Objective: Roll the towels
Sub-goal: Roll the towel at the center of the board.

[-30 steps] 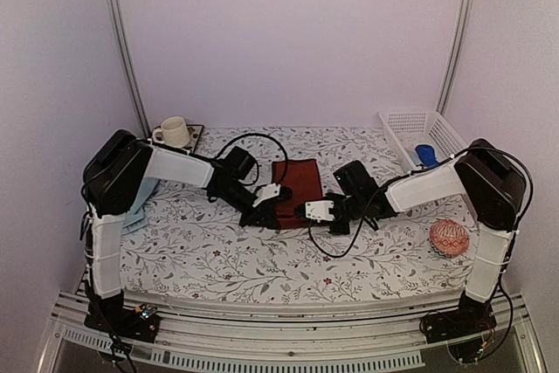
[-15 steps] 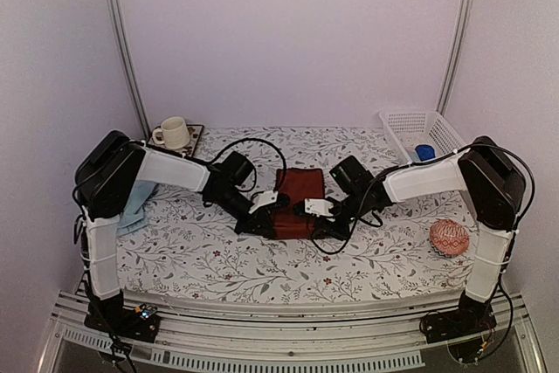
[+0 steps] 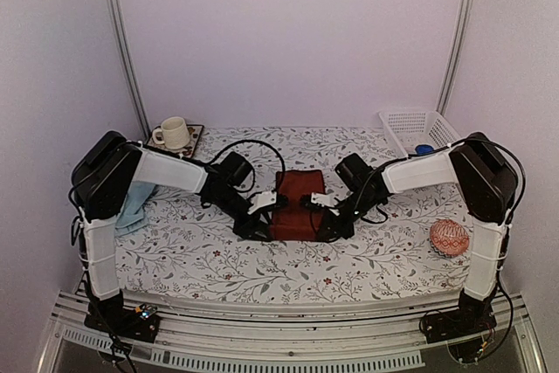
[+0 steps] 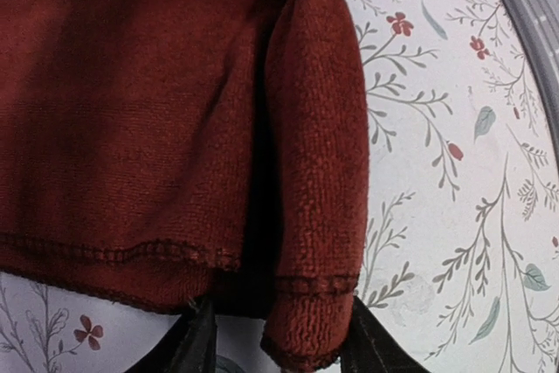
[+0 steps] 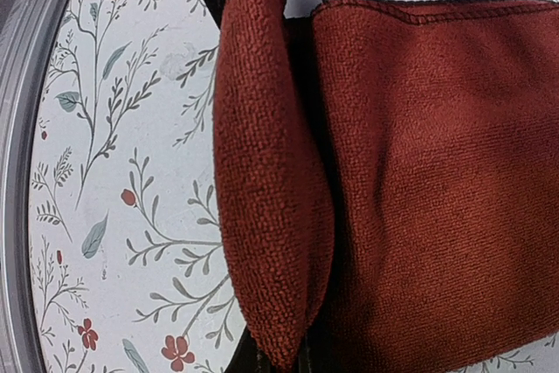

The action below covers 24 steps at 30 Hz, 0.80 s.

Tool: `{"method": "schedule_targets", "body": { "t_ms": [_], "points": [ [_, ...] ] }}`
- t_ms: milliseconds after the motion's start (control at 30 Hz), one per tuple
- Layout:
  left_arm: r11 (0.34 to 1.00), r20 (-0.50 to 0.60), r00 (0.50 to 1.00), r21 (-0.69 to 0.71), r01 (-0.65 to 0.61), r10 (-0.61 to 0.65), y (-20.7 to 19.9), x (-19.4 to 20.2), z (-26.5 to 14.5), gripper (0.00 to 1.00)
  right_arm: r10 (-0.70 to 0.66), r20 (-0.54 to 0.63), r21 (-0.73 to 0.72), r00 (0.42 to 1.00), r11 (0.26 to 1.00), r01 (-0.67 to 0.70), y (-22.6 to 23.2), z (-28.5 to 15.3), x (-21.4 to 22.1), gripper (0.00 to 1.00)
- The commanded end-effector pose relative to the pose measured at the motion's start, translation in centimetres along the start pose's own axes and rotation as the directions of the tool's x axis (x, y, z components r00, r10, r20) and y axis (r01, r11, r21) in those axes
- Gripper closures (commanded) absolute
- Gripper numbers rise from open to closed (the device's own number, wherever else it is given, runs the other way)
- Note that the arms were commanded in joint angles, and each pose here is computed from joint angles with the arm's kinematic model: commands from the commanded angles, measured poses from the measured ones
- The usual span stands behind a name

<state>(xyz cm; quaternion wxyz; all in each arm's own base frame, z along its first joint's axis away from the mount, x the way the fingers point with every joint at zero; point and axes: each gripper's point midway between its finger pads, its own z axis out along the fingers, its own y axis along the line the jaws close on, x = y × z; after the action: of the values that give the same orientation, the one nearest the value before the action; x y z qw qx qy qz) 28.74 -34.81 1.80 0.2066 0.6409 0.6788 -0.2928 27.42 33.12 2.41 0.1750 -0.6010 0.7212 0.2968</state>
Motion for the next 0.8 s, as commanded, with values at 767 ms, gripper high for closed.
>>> {"method": "schedule_targets", "body": {
  "t_ms": [767],
  "points": [
    [0.699,-0.102,0.882,-0.571,-0.43,0.46,0.6,-2.4,-3.9,0.22,0.258,-0.028,-0.075,0.966,0.963,-0.26,-3.1,1.5,0.8,0.95]
  ]
}}
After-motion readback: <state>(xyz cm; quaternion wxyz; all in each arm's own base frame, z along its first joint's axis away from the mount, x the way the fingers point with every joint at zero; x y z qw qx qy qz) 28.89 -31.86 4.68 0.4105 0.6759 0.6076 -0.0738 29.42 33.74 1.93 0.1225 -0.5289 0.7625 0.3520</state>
